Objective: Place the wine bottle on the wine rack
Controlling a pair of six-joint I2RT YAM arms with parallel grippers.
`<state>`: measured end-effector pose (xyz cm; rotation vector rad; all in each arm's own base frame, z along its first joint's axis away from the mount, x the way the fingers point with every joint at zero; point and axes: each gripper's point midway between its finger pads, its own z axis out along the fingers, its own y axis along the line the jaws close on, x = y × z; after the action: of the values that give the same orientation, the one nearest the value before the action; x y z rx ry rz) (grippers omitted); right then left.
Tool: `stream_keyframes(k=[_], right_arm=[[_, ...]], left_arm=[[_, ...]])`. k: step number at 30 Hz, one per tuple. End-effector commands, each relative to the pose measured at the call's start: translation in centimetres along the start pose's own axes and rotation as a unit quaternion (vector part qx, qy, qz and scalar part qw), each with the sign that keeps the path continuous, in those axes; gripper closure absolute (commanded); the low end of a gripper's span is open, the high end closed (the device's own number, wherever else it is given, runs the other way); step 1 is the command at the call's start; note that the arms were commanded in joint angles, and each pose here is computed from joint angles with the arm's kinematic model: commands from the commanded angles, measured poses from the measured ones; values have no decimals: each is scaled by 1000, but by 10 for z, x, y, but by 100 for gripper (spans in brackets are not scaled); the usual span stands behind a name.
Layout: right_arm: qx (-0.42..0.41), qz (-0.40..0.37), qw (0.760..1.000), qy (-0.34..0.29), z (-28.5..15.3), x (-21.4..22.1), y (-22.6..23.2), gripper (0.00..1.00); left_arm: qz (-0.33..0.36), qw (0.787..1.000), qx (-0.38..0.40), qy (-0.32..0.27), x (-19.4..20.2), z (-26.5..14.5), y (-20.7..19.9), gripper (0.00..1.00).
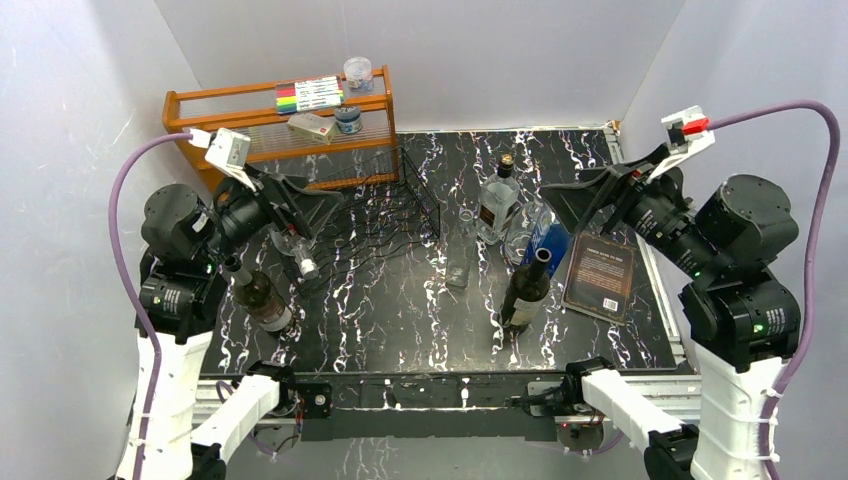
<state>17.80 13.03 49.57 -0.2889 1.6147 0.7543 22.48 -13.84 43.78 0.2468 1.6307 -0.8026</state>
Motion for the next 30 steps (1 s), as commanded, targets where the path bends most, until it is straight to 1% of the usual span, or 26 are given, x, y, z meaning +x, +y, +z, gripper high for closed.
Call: stream_keyframes(k=[1,3,7,12,17,20,23,25,30], right_arm=[[3,-6,999,43,12,17,-10,3],[6,7,997,79,19,33,-16,5],[5,32,991,129,33,55,-24,10],[28,45,985,166,50,75,-43,13],[45,39,978,200,75,89,-51,17],[66,14,972,223,93,105,-44,18],[83,-31,963,254,111,131,-22,18],[107,-71,954,272,119,149,-11,17],[173,-145,925,304,132,185,-12,15]], left_arm=[[6,994,111,18,8,1,-35,2],[-2,992,124,22,12,2,-37,2],[-4,994,111,18,15,3,-31,2],[-8,995,100,20,18,6,-26,2],[-11,994,101,24,20,7,-25,2],[-12,995,95,24,20,7,-23,2],[-14,996,84,24,21,8,-19,2],[-14,997,77,26,22,8,-17,2],[-18,997,67,33,28,10,-11,2]])
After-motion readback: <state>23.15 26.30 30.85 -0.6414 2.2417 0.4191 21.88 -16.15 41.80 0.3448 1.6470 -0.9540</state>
